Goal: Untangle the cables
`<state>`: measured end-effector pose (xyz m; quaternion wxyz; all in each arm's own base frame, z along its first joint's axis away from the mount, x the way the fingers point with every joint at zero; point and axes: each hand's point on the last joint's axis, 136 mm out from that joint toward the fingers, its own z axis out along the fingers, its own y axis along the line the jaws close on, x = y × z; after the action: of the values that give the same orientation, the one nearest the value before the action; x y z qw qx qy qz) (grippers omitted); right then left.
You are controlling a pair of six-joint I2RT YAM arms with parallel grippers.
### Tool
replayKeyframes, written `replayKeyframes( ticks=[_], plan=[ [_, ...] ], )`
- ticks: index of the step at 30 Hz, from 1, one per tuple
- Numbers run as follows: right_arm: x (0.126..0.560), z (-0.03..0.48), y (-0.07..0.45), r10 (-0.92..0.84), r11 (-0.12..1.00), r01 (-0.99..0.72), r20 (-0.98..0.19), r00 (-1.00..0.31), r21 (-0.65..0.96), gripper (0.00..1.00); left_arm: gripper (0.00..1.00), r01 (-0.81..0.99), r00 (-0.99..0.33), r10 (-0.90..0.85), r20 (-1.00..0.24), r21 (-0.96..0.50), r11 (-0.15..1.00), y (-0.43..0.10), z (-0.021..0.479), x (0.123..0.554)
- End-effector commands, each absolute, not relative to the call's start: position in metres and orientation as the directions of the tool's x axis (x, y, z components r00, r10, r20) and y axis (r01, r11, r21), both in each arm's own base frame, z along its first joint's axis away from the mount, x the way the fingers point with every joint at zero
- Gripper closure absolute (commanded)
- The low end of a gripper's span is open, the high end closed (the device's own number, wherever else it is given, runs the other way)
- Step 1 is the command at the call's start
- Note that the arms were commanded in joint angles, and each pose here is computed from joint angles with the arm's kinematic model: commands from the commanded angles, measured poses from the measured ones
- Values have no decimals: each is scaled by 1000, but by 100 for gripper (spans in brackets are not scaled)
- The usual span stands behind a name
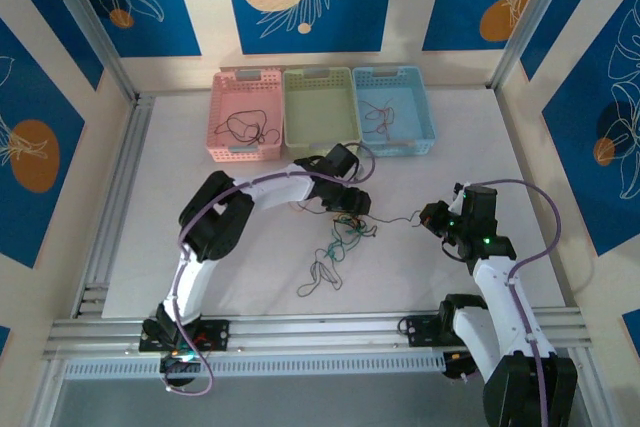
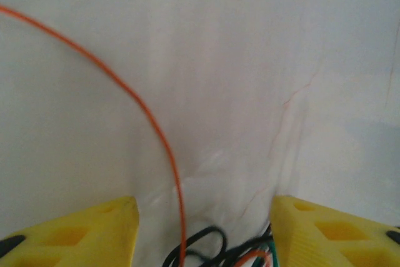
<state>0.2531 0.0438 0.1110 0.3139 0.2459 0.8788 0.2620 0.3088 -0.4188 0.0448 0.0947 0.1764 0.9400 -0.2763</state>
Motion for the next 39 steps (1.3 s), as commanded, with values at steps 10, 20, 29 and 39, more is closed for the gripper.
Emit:
replayKeyframes(
  ticks=[10, 20, 29, 39],
  plan=[
    [252, 112, 46, 585, 747, 249, -432, -686, 616, 100, 79, 407, -909, 285, -304, -495, 768, -431, 58, 311],
    [251, 112, 45, 589, 747, 250, -438, -679, 616, 100, 100, 477, -838, 235, -492, -453, 753, -424, 120, 328],
    [250, 112, 45, 590, 746, 250, -438, -678, 617, 100, 100, 526, -739, 124, -663, -451, 721, -391, 195, 328],
    [250, 111, 43, 596, 744, 260, -437, -673, 615, 100, 100, 432, -665, -114, -738, -504, 748, -305, 249, 329]
  ],
)
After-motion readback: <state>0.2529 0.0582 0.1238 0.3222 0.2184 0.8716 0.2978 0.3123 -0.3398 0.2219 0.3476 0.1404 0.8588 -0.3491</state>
